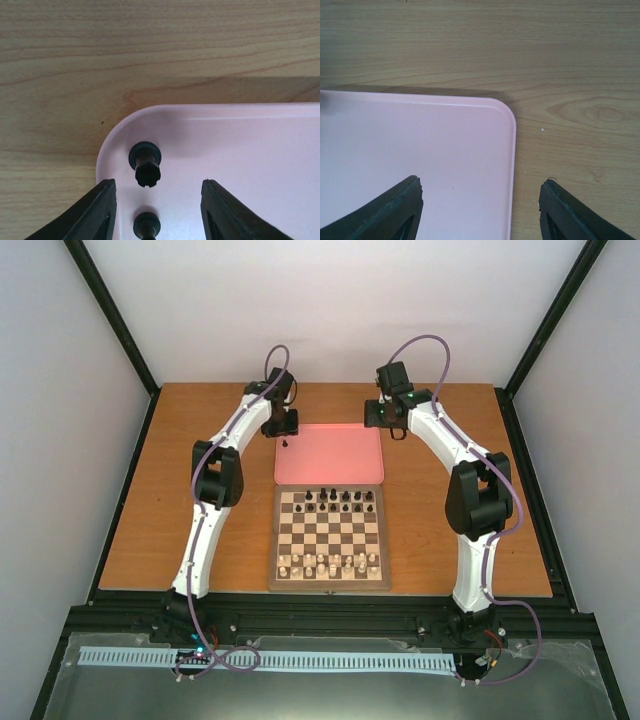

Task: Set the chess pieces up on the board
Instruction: Pick up the chess piece from the storage box.

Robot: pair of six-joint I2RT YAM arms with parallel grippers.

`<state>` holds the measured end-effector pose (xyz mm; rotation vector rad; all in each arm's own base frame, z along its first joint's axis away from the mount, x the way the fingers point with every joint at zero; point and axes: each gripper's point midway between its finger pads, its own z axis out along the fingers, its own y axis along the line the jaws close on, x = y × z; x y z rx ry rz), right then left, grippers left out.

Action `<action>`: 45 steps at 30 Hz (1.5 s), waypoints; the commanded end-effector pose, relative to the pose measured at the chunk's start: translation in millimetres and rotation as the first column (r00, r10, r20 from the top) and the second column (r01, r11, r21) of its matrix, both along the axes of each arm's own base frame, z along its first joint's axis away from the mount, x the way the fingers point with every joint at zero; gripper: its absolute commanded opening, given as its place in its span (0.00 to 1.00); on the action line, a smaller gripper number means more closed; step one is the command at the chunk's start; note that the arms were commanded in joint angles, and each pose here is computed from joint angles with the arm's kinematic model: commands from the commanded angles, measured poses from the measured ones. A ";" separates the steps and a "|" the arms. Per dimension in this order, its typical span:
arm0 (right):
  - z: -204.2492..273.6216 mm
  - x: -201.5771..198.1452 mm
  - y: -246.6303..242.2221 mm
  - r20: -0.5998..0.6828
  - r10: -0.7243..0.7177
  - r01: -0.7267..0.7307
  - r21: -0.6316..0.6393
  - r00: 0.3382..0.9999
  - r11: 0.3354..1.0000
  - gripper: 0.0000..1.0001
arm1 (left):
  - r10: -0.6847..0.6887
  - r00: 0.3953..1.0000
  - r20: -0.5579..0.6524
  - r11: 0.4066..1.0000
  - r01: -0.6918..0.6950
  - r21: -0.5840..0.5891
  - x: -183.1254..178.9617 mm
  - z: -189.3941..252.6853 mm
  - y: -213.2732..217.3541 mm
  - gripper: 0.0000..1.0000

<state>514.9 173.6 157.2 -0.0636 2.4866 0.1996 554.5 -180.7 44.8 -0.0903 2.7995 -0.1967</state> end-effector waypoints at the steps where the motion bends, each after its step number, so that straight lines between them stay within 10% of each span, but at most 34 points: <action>1: 12.1 2.7 -4.3 0.016 0.004 -0.004 -0.004 1.000 1.000 0.64 | -0.009 1.000 0.030 1.000 0.009 0.016 10.1 -0.7 0.9 0.47; 45: -19.9 6.3 0.9 -0.061 0.050 -0.052 -0.020 0.997 0.998 0.64 | -0.005 0.995 0.100 0.998 -0.001 0.066 18.9 24.2 10.0 0.04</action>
